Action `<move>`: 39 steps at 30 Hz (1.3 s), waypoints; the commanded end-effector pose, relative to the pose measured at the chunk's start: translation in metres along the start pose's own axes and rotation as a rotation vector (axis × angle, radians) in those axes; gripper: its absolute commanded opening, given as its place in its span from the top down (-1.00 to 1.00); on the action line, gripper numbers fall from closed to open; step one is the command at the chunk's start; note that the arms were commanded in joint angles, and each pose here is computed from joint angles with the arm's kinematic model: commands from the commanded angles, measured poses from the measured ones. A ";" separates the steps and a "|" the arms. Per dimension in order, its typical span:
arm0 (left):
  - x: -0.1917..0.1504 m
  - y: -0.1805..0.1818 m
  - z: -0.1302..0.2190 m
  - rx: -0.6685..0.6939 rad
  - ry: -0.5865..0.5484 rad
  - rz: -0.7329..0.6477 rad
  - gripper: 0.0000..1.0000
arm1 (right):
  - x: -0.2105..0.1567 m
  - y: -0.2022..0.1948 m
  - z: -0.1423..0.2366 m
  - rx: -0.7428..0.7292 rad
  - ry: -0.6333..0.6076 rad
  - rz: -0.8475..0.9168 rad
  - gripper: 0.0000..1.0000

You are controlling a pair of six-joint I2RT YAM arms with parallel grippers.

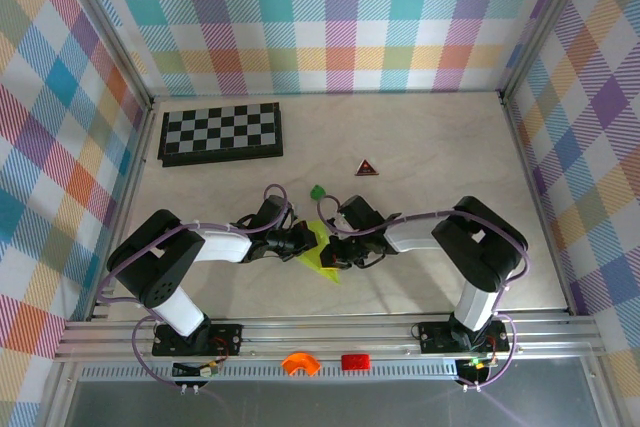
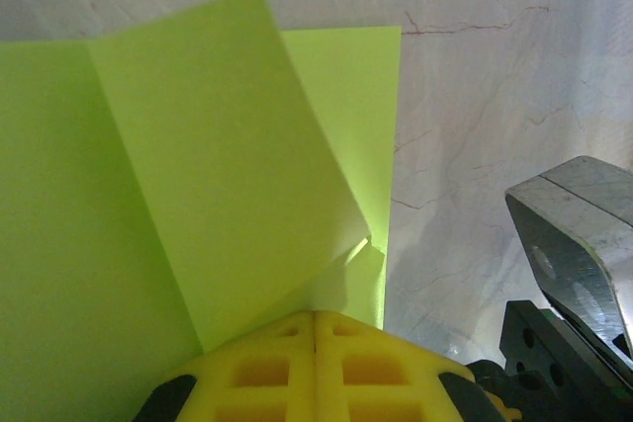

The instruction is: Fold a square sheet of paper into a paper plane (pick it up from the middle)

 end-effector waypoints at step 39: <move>-0.010 0.046 -0.009 0.212 0.016 0.057 0.97 | -0.016 0.031 0.032 0.004 -0.032 0.058 0.87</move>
Point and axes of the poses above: each hand's point on the last joint's axis, 136 mm out from that joint toward the fingers, its own z axis back along the fingers, its own y axis along the line the jaws close on, x = y × z, the point moved 9 cm from there along z, back along the fingers, and after that the axes turned 11 degrees about z, right-handed, at the moved point
